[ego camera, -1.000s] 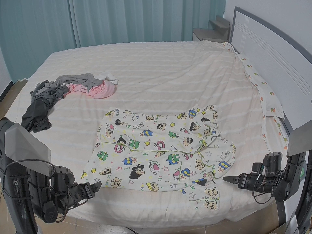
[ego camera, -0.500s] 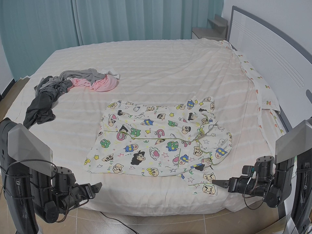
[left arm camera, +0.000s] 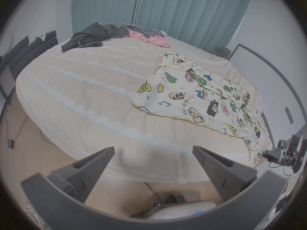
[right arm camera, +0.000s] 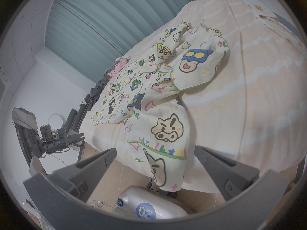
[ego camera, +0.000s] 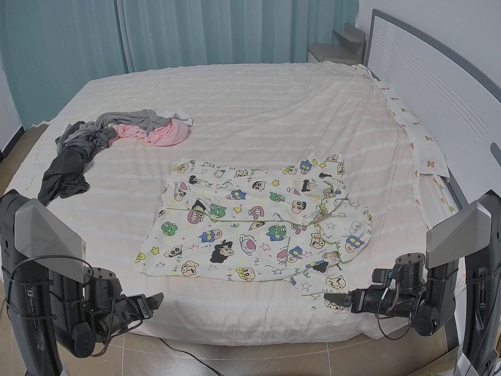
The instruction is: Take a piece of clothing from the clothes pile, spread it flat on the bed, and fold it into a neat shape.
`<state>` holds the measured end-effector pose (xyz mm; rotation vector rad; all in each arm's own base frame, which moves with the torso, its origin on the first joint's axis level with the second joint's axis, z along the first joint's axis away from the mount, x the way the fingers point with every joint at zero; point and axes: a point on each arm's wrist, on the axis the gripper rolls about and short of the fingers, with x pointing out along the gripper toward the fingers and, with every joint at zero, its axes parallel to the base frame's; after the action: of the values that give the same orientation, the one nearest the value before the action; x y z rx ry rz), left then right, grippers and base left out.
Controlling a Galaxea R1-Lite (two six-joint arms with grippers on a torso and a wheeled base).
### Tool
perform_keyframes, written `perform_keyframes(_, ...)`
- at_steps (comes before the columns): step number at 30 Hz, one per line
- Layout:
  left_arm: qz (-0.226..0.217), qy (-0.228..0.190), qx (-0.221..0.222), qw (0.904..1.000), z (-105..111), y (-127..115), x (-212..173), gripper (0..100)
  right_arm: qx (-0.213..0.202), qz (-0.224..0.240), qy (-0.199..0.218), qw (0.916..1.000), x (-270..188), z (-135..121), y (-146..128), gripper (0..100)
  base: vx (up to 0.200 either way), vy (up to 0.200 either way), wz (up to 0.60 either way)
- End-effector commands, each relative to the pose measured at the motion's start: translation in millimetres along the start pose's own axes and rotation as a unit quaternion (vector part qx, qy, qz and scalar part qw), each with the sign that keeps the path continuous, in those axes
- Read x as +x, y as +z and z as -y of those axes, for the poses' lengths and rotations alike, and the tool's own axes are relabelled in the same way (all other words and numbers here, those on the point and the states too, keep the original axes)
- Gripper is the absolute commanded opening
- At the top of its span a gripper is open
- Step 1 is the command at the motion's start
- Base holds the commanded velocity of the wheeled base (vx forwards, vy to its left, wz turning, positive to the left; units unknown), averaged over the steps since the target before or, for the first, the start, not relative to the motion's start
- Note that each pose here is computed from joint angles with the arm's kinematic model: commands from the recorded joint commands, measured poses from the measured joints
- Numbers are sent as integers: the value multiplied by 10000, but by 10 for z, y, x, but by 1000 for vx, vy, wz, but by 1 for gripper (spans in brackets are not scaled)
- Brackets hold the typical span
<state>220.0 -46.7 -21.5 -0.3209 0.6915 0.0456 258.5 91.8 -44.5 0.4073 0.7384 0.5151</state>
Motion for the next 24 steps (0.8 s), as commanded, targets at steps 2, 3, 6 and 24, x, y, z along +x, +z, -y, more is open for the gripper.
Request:
perform_keyframes(2, 70, -30, -10, 10000, 5, 12, 3, 100, -57, -140, 64, 9999, 126, -14, -91, 0, 0, 0, 0)
perform_keyframes(3, 70, -30, -10, 10000, 5, 12, 3, 100, -64, -107, 64, 9999, 143, -7, -79, 0, 0, 0, 0)
perform_keyframes(6, 70, -30, -10, 10000, 5, 12, 3, 100, -51, -15, 51, 10000, 117, 6, -33, 0, 0, 0, 0)
perform_keyframes(24, 82, -21, -16, 10000, 3, 17, 1, 100, -163, 256, 642, 9975, -511, -384, 149, 0, 0, 0, 0)
